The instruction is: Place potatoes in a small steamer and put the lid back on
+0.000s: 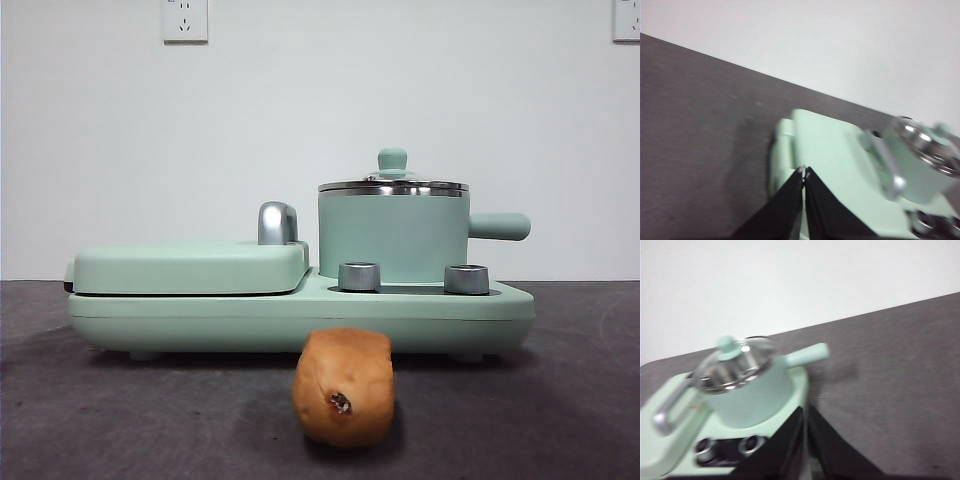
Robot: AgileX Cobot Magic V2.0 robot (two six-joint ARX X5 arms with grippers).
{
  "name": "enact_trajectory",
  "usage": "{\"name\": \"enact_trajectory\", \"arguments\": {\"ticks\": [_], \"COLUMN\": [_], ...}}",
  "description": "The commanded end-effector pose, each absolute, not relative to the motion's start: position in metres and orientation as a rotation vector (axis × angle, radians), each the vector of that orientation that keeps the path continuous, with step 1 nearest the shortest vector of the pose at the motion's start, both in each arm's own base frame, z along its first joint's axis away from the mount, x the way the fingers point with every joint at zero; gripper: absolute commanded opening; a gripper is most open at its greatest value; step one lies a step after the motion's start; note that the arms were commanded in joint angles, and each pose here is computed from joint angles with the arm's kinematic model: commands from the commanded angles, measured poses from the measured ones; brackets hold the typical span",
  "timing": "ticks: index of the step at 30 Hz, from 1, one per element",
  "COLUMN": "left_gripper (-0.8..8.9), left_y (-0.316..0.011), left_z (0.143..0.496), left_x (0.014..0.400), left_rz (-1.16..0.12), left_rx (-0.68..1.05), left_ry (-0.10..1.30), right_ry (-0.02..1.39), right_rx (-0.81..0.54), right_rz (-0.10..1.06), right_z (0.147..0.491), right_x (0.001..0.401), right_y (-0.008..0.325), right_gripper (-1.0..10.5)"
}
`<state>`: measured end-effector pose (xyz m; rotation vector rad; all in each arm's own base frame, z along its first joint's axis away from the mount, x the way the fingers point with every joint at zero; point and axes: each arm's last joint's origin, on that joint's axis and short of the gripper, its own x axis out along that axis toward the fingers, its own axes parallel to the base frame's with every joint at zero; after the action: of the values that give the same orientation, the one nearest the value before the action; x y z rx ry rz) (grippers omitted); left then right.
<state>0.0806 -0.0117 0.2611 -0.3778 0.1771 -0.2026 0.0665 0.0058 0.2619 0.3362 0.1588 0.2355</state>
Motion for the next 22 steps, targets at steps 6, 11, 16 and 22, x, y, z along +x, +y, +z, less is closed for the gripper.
{"name": "enact_trajectory", "arguments": {"ticks": [6, 11, 16, 22], "left_gripper": [0.08, 0.08, 0.08, 1.66], "left_y": [-0.019, -0.025, -0.030, -0.035], "left_z": [0.317, 0.338, 0.348, 0.349], "left_x": [0.092, 0.105, 0.116, 0.126], "left_rz": [-0.428, -0.573, -0.658, -0.682], "left_rx": [-0.283, -0.235, -0.205, -0.203], "left_ry": [0.262, 0.315, 0.343, 0.374], "right_ry": [0.226, 0.244, 0.262, 0.284], "right_rx": [0.272, 0.250, 0.253, 0.264], "right_rz": [0.437, 0.602, 0.735, 0.748], "right_z": [0.314, 0.343, 0.356, 0.357], "right_x": [0.066, 0.074, 0.084, 0.091], "right_y": [0.011, 0.015, 0.017, 0.017], "right_gripper": [0.1, 0.1, 0.1, 0.2]}}
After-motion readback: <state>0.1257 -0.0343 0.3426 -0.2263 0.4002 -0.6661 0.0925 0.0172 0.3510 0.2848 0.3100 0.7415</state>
